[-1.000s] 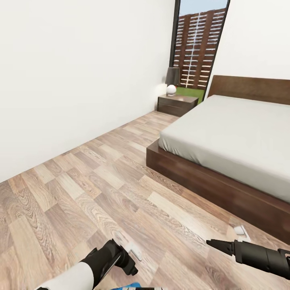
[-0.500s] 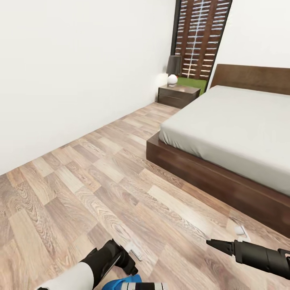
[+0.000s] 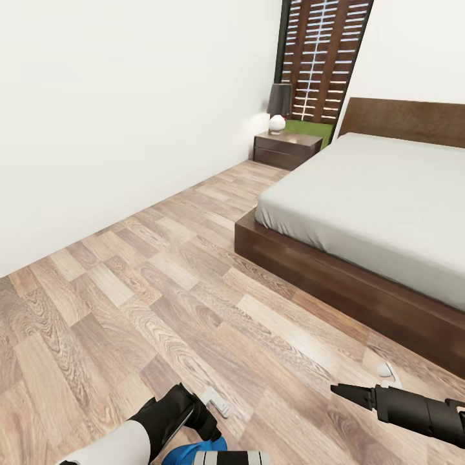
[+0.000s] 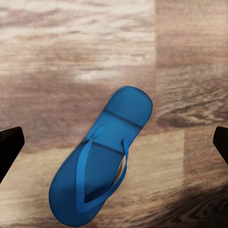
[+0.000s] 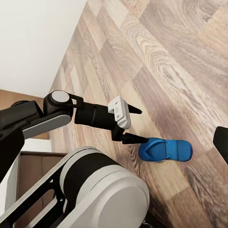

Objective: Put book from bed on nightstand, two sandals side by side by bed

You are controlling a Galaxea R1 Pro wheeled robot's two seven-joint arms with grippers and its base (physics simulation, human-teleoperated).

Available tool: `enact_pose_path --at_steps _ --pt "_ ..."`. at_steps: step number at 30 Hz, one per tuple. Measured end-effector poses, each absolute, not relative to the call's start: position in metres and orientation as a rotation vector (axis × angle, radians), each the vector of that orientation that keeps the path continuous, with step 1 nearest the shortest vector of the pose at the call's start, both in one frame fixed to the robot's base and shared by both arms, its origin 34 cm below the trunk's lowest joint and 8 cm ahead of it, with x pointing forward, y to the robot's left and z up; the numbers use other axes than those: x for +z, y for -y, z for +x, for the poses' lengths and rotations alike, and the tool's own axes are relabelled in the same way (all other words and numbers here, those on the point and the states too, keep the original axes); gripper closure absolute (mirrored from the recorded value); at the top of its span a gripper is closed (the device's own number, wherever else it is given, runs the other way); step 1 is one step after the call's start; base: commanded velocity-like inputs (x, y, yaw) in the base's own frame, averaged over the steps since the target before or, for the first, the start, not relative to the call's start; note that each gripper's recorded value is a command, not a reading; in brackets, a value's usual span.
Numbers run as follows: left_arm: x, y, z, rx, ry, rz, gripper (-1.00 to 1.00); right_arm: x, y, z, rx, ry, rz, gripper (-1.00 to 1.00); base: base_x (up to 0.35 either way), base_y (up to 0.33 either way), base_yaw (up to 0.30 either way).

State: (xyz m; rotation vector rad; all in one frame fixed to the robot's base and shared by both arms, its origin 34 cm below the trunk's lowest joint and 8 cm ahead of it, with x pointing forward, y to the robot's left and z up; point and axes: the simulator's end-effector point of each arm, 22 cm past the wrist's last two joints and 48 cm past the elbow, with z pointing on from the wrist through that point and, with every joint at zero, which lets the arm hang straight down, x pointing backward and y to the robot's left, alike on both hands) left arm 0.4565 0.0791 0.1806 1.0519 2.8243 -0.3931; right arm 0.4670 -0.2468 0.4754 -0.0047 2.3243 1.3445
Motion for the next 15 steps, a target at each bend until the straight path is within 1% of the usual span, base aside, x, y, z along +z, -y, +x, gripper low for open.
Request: enact_pose_path --at_steps 15 --pt "0.163 -0.08 0.442 -0.418 -2.861 1.059 -1.0 0.457 0.247 0.466 1.358 -2.361 0.025 -1.0 0.0 0.0 0.0"
